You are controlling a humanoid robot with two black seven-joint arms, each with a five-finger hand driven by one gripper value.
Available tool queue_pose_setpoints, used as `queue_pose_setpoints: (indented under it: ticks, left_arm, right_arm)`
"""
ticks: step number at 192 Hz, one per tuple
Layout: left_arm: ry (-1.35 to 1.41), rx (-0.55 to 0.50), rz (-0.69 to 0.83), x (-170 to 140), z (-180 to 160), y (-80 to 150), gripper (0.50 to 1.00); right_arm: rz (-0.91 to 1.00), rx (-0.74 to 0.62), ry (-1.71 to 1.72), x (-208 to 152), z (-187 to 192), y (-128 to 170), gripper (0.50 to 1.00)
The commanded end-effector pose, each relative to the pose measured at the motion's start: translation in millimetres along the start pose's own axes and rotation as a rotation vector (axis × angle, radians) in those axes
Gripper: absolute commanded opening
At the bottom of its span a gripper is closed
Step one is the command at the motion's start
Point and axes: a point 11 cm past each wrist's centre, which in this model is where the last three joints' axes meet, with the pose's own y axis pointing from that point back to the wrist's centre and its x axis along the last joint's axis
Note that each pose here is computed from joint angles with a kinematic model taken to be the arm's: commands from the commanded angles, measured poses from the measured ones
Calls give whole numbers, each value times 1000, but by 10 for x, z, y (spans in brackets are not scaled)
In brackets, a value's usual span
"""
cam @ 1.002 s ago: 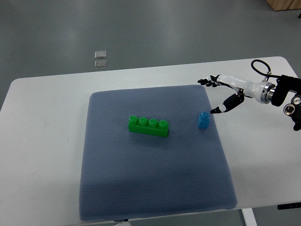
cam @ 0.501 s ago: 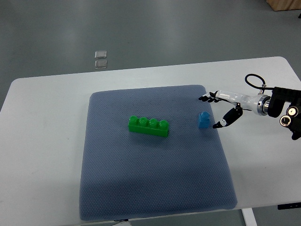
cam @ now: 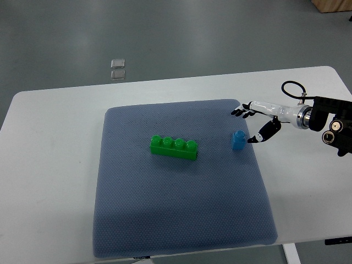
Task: Stack blue block on green block with right hand
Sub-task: 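Lower the right hand toward the small blue block, then close the right hand fingers around the blue block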
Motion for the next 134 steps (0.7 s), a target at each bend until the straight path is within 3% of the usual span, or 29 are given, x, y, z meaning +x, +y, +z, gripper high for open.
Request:
queue_pose_setpoints:
  ticks: [1, 134]
  left_arm:
    - [1, -1, 0, 0, 8, 0, 1000]
    - [-1, -1, 0, 0, 7, 0, 1000]
  right_arm:
    - [-12, -1, 14, -10, -6, -2, 797]
    - [-50, 5, 30, -126, -37, -27, 768]
